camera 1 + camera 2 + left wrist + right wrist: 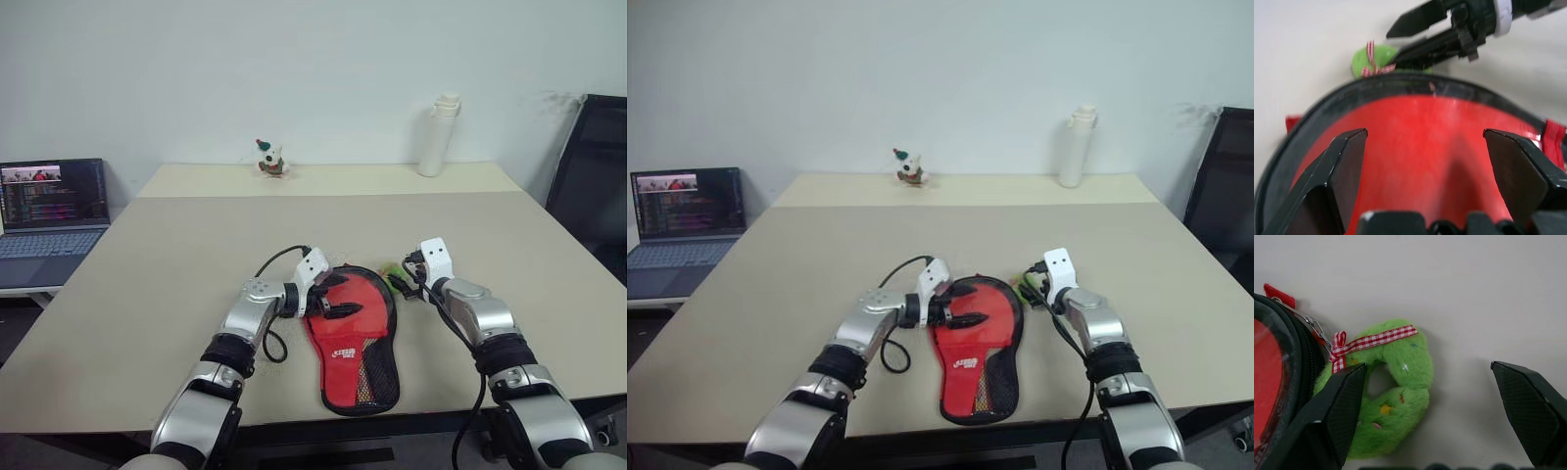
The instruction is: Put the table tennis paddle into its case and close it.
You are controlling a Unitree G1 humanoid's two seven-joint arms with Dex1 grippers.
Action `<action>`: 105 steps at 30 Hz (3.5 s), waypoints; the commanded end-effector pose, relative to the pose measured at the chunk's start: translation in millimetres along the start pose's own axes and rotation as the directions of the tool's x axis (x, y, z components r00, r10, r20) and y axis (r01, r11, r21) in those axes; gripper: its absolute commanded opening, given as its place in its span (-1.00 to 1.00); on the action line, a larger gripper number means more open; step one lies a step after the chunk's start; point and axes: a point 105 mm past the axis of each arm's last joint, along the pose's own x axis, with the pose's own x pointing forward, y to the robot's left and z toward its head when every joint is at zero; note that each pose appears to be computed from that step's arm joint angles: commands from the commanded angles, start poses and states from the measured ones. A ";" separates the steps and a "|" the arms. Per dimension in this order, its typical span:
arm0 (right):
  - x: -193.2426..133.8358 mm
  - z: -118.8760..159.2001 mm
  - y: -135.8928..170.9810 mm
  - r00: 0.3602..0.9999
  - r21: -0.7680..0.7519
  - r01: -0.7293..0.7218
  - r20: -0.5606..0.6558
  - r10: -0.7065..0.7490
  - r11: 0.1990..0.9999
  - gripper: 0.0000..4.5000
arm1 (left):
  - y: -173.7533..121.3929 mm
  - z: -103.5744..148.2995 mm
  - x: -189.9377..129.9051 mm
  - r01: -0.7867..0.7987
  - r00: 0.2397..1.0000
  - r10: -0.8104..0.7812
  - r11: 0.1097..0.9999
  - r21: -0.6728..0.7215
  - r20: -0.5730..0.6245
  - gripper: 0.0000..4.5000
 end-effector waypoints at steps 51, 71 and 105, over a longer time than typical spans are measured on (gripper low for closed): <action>-194.1 -74.0 36.9 0.878 -0.123 -0.332 -0.403 0.258 0.935 -0.98 | -24.3 -12.9 49.6 0.152 0.979 -0.145 0.988 0.040 -0.145 0.85; -260.4 -94.3 125.3 0.626 0.137 -0.657 -0.448 0.638 0.741 -0.98 | -27.4 -16.0 56.8 0.131 0.981 -0.124 0.991 0.036 -0.150 0.85; -147.7 21.5 28.4 0.916 -0.194 -0.351 0.133 0.378 0.916 0.37 | -12.2 30.0 18.8 0.137 0.989 -0.140 0.989 0.054 0.049 0.85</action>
